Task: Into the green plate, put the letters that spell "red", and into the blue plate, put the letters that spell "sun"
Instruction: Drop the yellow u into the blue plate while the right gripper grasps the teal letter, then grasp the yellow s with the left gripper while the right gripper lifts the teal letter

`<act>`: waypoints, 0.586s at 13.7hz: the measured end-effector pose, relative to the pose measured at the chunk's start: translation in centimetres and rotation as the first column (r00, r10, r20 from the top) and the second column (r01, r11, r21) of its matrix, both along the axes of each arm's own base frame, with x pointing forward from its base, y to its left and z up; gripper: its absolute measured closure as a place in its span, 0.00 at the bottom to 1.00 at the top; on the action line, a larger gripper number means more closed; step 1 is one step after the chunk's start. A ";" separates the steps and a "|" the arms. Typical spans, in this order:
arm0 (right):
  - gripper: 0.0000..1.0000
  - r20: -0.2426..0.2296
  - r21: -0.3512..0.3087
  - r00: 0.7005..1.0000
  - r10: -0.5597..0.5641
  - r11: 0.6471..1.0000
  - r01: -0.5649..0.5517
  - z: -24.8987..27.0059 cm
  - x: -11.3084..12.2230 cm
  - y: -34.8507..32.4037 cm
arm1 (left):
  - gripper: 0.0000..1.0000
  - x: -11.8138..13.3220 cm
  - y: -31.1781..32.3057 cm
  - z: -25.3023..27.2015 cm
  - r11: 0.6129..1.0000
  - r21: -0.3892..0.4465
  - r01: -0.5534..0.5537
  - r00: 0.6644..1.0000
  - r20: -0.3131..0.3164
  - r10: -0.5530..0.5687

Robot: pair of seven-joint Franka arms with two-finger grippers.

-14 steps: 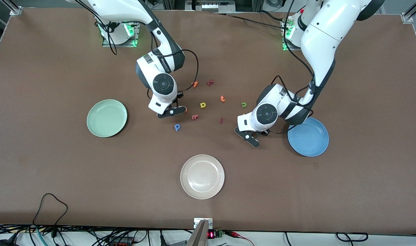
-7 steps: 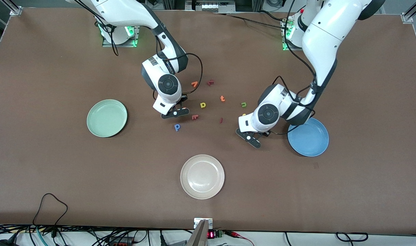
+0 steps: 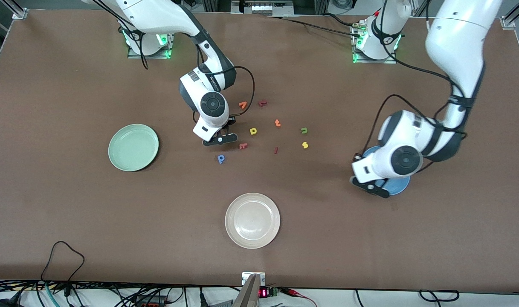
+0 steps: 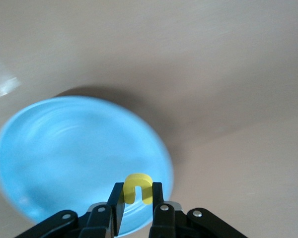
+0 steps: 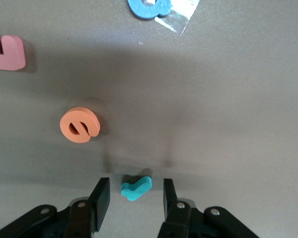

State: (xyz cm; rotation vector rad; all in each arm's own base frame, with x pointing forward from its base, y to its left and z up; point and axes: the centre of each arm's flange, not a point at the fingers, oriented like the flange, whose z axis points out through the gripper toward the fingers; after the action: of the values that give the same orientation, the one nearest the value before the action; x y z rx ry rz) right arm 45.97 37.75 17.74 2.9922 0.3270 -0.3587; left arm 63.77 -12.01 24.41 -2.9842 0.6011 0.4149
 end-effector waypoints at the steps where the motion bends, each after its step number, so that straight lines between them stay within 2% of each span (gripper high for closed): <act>1: 0.48 0.004 0.004 1.000 0.002 1.000 -0.002 -0.3 -0.3 0.0 | 0.73 -0.1 1.3 -0.9 1.000 0.020 -0.001 1.000 -0.011 0.001; 3: 0.48 0.020 0.018 1.000 -0.001 1.000 0.001 -0.9 -0.9 0.0 | 0.73 -0.4 2.3 -2.9 1.000 0.030 -0.002 0.999 -0.036 0.003; 4: 0.48 0.026 0.022 1.000 -0.006 1.000 0.005 -1.0 -1.0 0.0 | 0.70 -0.5 2.4 -3.7 1.000 0.029 -0.001 0.999 -0.046 0.003; 5: 0.48 0.029 0.024 1.000 -0.010 1.000 0.009 -1.0 -1.0 0.0 | 0.56 -0.6 2.1 -4.1 1.000 0.026 0.003 0.999 -0.051 -0.002; 8: 0.48 0.031 0.024 0.999 -0.011 1.000 0.011 -0.9 -1.0 0.0 | 0.27 -1.4 -2.6 -2.5 0.998 -0.012 0.061 0.996 -0.060 -0.061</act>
State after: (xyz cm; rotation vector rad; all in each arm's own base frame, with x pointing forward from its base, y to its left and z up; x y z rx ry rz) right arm 44.95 37.71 16.79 3.0210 0.3143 -0.3109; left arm 62.36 -14.66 21.88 -2.9631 0.6999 0.5009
